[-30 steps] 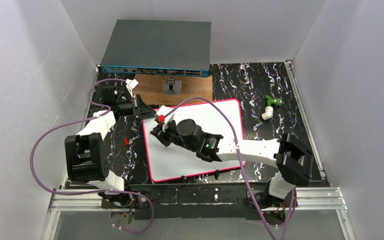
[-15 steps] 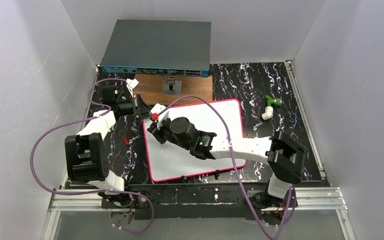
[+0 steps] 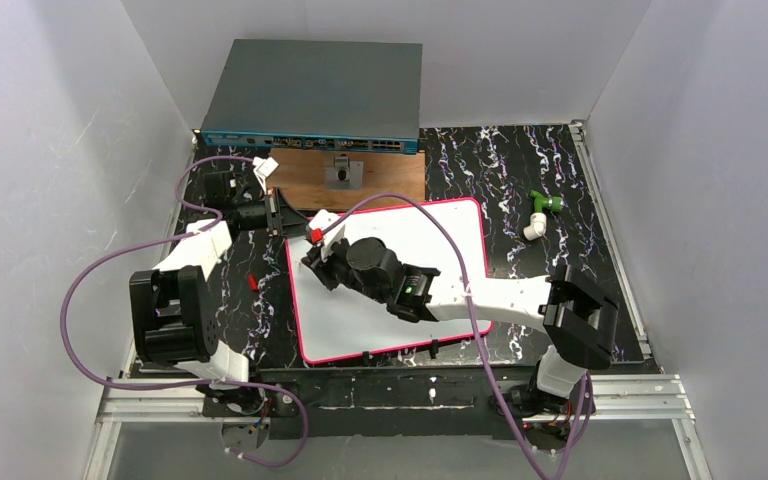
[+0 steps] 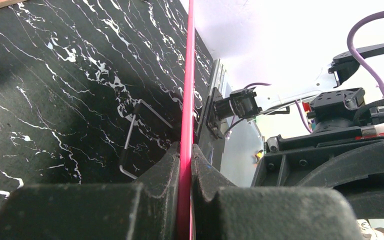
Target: Write a sentence on the whiteboard
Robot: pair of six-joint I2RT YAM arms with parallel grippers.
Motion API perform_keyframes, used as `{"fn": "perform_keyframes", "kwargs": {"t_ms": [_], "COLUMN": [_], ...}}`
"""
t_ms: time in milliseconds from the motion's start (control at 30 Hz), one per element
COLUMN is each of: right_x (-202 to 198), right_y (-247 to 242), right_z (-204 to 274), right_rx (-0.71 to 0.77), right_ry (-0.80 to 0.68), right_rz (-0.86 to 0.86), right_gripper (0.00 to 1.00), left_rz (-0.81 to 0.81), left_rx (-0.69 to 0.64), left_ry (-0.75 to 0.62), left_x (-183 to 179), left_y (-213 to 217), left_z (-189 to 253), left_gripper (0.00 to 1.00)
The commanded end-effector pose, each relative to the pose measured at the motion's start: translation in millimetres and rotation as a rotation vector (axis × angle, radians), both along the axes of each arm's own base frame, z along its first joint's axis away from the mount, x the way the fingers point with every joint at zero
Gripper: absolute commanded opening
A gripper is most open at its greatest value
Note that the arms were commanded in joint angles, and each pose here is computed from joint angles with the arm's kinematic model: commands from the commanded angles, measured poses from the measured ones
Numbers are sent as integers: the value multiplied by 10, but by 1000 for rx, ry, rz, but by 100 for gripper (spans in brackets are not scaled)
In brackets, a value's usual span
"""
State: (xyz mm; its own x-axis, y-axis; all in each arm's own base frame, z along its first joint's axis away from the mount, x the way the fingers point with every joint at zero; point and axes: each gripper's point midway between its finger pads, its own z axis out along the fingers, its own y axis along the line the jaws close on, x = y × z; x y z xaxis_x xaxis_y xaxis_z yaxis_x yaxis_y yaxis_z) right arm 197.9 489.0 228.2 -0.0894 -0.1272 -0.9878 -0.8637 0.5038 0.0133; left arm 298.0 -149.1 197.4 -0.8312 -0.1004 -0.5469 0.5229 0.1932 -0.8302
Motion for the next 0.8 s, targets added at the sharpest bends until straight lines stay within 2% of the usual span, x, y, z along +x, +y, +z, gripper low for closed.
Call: {"fn": "perform_keyframes", "kwargs": {"t_ms": [0,767], "right_x": [55,106], "right_y": [-116,40], "right_z": [309,327], "right_rx": [76,91], "right_ry": [-42,-36], "right_rz": [-40,-32], "right_gripper": [1,1], "left_rz": [8,3], "left_rx": [46,50], "left_ry": [-86,-85], "left_x": [26,7], "left_y": [-32,-50], "left_z": [74,70], "left_gripper": [0,0]}}
